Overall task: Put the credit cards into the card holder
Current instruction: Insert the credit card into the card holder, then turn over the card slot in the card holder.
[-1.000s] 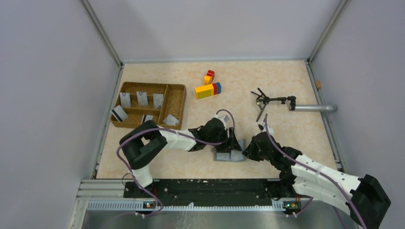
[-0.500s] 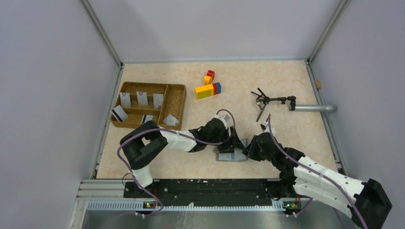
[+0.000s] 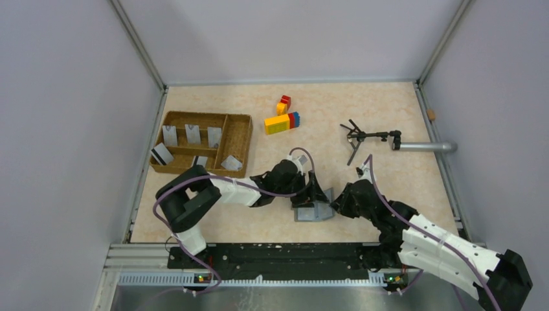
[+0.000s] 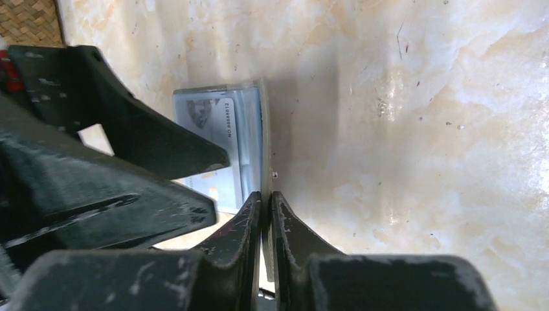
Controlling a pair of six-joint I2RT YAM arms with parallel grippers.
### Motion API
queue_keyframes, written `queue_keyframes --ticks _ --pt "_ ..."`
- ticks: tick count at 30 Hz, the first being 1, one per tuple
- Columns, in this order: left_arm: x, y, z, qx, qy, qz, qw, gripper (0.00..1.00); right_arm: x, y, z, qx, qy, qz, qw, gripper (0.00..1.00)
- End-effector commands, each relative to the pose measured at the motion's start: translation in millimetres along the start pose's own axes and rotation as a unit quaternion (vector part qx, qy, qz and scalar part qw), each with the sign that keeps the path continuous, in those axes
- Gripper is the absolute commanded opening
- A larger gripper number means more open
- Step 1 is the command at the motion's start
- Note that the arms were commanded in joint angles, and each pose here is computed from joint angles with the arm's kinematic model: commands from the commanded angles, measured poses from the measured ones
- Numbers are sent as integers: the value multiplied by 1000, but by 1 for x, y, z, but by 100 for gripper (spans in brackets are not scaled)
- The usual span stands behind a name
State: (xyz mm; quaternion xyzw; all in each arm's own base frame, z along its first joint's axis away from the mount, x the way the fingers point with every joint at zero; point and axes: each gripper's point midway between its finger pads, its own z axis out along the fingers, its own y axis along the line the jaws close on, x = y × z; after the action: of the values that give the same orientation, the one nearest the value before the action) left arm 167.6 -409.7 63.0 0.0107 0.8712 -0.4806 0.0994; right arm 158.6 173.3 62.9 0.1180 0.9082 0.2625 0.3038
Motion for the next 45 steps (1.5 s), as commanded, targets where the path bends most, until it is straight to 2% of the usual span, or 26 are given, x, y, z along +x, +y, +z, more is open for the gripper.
queue_keyframes --ticks 1,3,7,11,17,22,28,40,45 --pt "-15 -30 -27 15 -29 72 997 76 -15 20 -9 -27 -19 8 999 6" --pt "-22 -25 -38 -16 -48 93 994 78 -16 21 -10 -27 -21 7 999 2" --pt "-31 1 -62 -90 -80 111 986 80 -19 29 -12 -38 -20 5 999 2" --pt "-26 42 -74 -154 -75 97 980 76 -23 36 -15 -45 -23 -4 999 2" --pt "-16 51 -68 -128 -69 78 986 66 -23 39 -10 -34 -10 -27 999 2" --pt "-12 62 -59 -125 -62 68 988 49 -20 59 -6 -78 3 -32 996 4" --pt "-5 76 -52 -130 -51 53 989 36 -15 77 -4 -124 12 -32 992 11" --pt "-5 80 -53 -136 -53 47 988 34 -3 62 11 -94 25 -32 995 11" --pt "-9 81 -60 -145 -68 50 986 34 -3 39 15 -43 18 -25 999 8"
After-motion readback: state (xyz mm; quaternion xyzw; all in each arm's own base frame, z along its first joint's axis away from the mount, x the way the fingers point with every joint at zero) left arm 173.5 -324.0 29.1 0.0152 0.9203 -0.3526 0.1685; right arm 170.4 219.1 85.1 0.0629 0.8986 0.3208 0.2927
